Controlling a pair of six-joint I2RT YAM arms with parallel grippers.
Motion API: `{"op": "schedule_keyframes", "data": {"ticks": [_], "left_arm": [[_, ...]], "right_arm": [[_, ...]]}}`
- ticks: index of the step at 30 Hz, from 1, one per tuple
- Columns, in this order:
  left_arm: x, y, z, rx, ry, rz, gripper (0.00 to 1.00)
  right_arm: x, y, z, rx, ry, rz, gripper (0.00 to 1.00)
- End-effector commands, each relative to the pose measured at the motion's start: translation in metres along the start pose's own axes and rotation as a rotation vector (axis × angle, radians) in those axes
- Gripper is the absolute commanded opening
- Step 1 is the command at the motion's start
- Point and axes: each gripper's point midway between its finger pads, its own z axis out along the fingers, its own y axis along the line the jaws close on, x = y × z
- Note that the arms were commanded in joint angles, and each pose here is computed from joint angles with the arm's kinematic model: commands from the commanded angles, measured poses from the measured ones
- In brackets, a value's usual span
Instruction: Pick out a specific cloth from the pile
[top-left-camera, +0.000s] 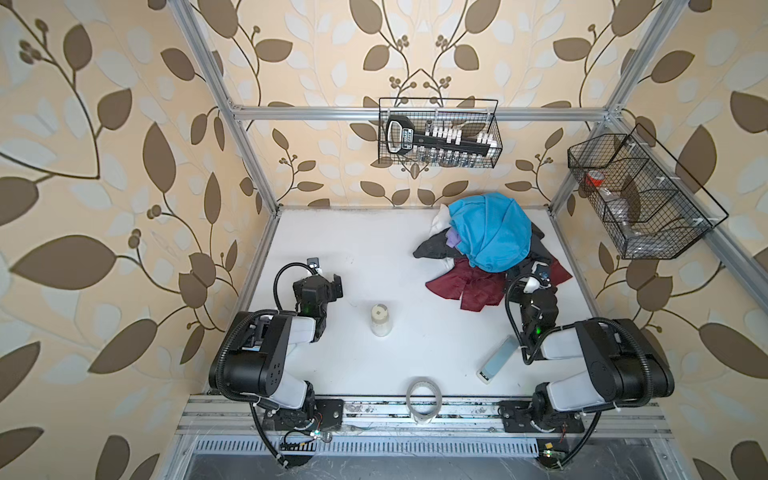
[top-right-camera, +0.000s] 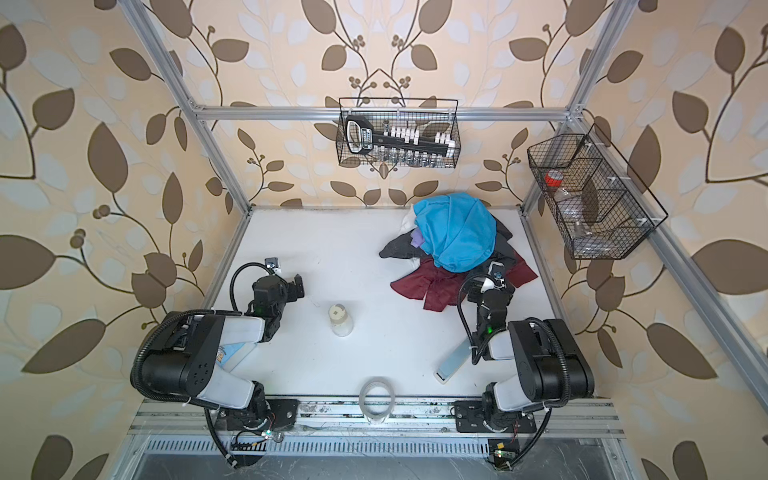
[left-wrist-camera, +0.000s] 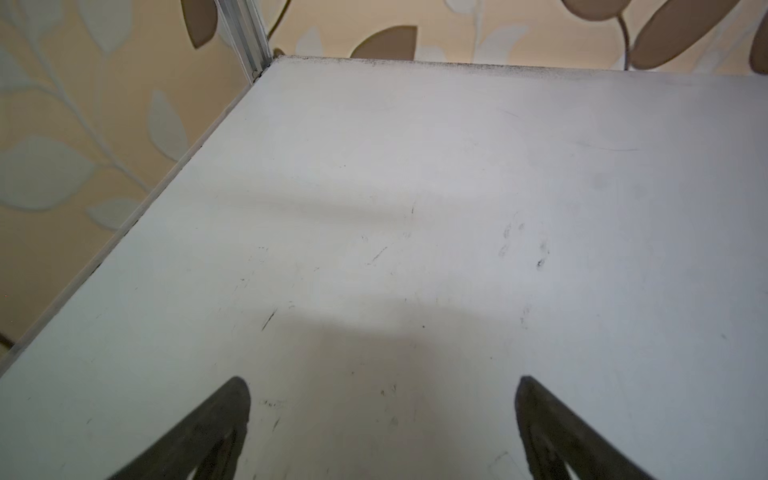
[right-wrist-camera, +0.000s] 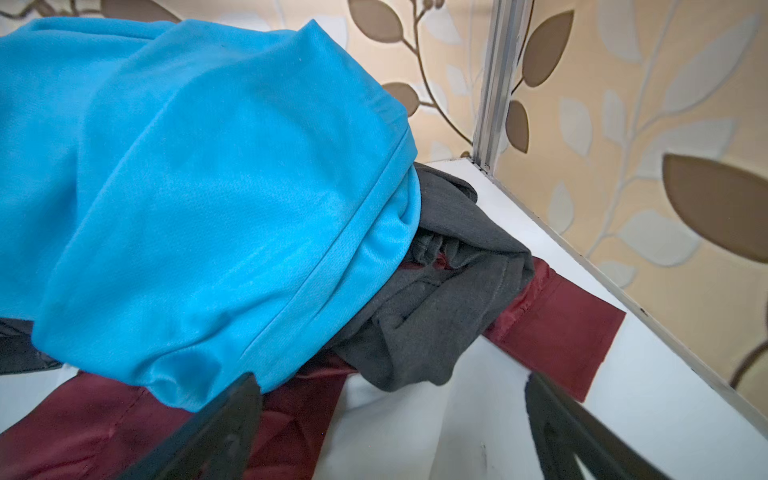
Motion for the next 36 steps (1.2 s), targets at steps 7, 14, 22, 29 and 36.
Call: {"op": "schedule_keyframes", "data": {"ticks": [7,14,22,29,36], "left_arm": [[-0.007,0.000,0.000,0.001,-0.021,-0.020,0.99],[-0.008,0.000,0.001,0.001,-0.021,-0.022,0.99],[-0.007,0.000,0.001,0.000,-0.019,-0.020,0.99],[-0.008,0.000,0.000,0.002,-0.024,-0.021,0.99],[-0.028,0.007,-0.017,-0.032,-0.074,-0.030,0.99]], "right_arm": [[-0.005,-0.001,0.000,0.007,-0.017,0.012,1.00],[-0.004,0.000,0.001,0.002,-0.013,0.012,1.00],[-0.004,0.000,0.001,0.001,-0.013,0.012,1.00],[-0.004,-0.001,0.001,0.001,-0.014,0.012,1.00],[-0.008,-0.002,0.000,0.018,-0.013,0.015,1.00]]}}
